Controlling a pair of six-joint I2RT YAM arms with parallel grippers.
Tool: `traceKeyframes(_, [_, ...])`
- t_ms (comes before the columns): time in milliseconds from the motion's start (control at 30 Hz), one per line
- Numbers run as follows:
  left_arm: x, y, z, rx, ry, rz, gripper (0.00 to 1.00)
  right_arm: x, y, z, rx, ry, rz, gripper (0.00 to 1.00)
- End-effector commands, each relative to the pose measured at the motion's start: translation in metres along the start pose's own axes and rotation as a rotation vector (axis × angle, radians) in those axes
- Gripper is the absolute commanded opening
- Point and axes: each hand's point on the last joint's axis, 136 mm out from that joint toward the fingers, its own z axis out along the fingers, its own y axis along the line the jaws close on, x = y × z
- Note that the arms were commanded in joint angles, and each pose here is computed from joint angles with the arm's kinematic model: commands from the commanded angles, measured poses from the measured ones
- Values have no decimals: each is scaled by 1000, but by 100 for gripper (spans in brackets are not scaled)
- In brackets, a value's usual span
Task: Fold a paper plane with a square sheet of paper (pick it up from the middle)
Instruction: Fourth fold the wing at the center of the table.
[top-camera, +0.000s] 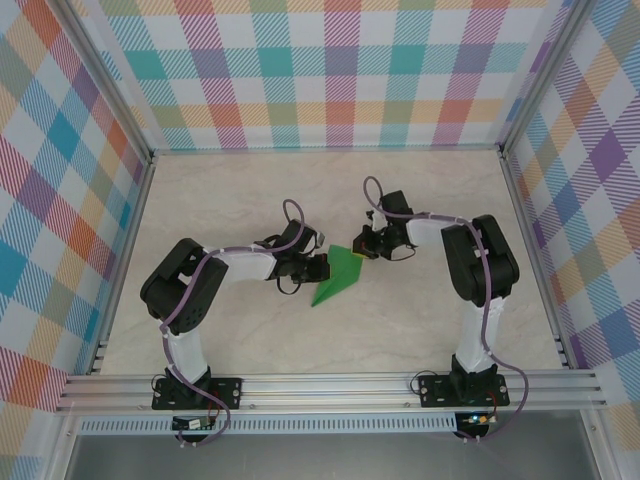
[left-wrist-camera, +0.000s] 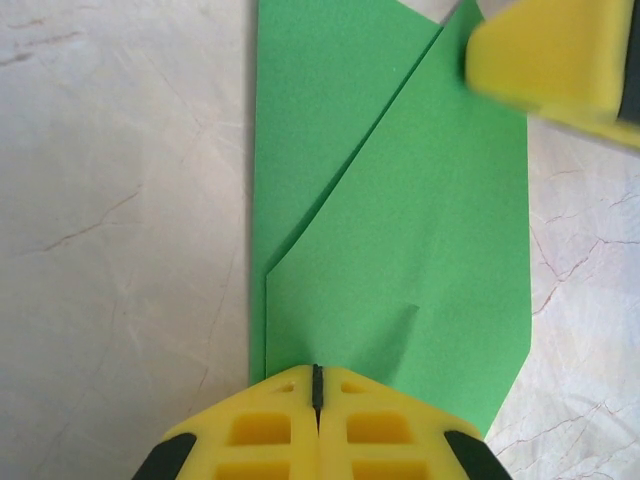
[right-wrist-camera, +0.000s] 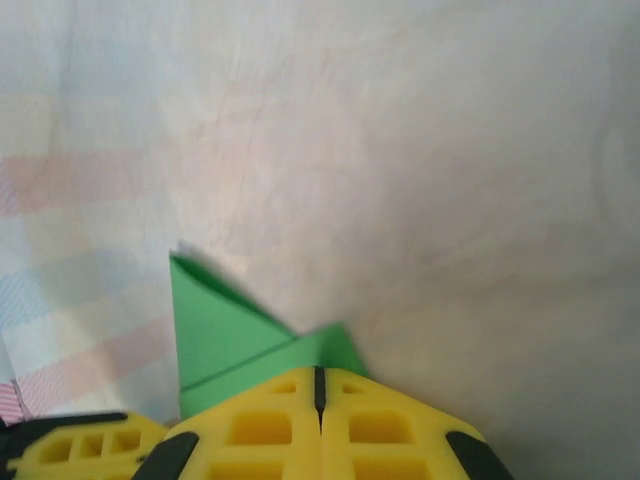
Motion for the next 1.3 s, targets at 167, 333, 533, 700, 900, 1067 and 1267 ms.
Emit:
traceKeyframes(167, [63, 58, 10, -225, 214, -47, 0, -38, 8, -38, 22, -161, -40, 3])
traceKeyframes(333, [59, 56, 11, -227, 202, -49, 0, 9, 30, -18, -57, -43, -61, 3])
traceKeyframes(533, [55, 53, 11, -219, 187, -48, 0, 46, 49, 7, -112, 62, -48, 3])
traceKeyframes(700, [52, 49, 10, -203, 175, -43, 0, 56, 39, 22, -103, 112, -10, 3])
traceKeyframes(900, [39, 32, 6, -152, 145, -29, 0, 63, 16, 32, -20, 137, 33, 2])
traceKeyframes(1067, [8, -7, -9, -47, 69, -33, 0, 67, -5, 35, 71, 145, 65, 2])
traceKeyframes(1267, [-19, -45, -34, 76, -41, -99, 7, 69, -13, 34, 115, 145, 78, 1])
